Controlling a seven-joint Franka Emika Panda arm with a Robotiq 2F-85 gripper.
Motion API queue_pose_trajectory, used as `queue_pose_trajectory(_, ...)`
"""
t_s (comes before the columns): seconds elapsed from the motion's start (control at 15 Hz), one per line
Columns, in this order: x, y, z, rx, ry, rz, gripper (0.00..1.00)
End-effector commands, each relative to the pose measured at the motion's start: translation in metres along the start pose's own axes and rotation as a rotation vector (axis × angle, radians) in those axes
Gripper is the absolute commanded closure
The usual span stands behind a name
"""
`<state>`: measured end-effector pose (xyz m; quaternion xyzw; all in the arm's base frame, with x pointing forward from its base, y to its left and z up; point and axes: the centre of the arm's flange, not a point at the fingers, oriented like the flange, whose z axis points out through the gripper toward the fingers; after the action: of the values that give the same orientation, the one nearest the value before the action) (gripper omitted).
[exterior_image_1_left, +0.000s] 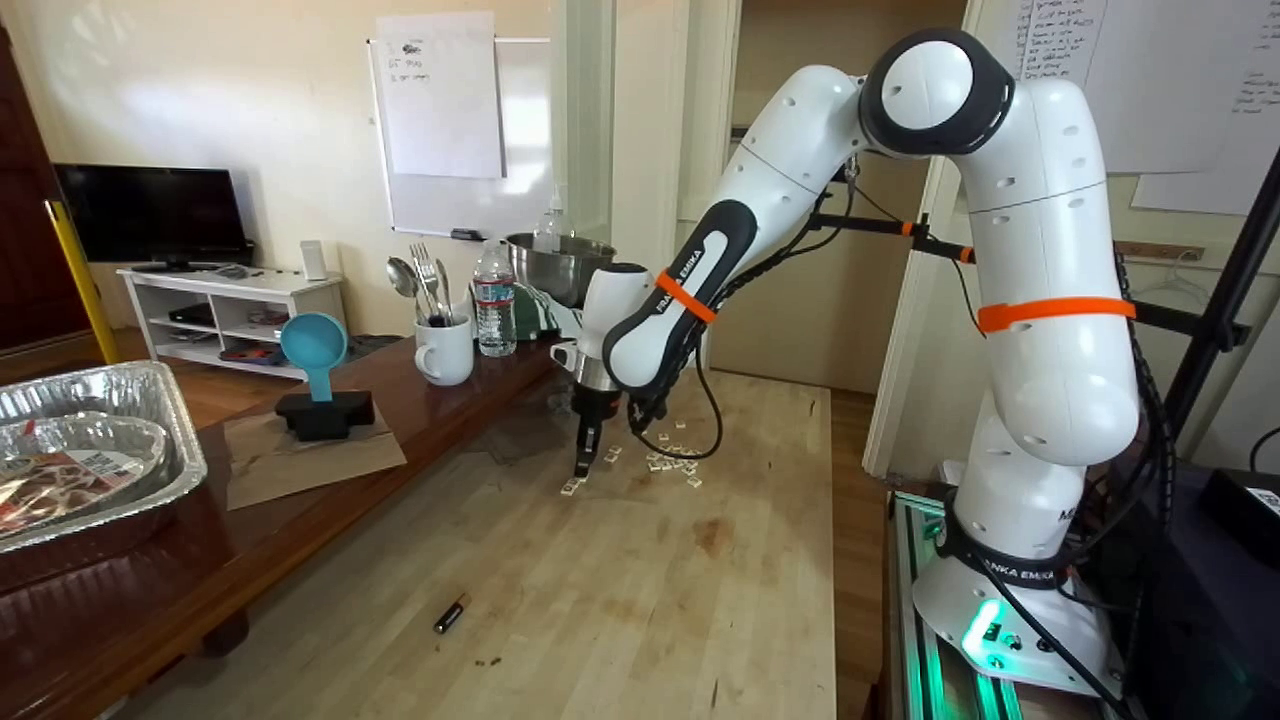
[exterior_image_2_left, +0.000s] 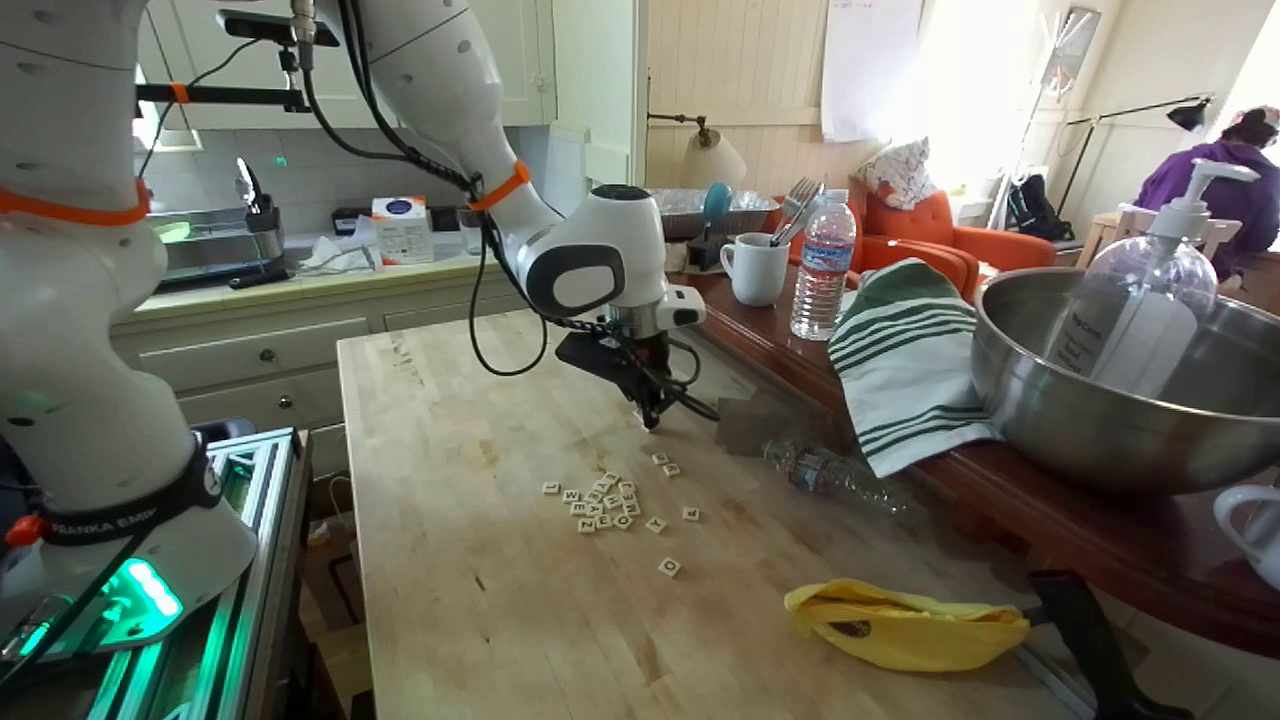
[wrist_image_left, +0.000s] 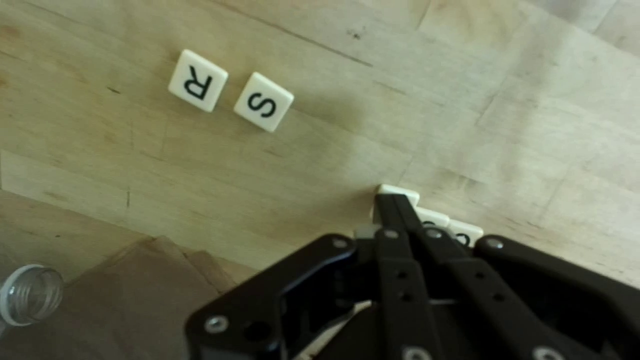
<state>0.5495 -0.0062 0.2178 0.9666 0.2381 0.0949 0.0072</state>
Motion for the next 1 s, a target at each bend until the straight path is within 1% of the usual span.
queue_pose_trajectory(0.0,-0.016,-0.007,-0.016,-0.009,0.022,0.006,1.0)
queue_pose_trajectory(0.27,-0.022,-0.008,-0.028,-0.02,0.035,0.014,1.0)
queue_pose_trajectory(0.6,-0.043,0.002,-0.03,-0.022,-0.015,0.078,1.0)
queue_pose_trajectory(0.93,-0.074,0.018,-0.017,-0.024,-0.069,0.173,1.0)
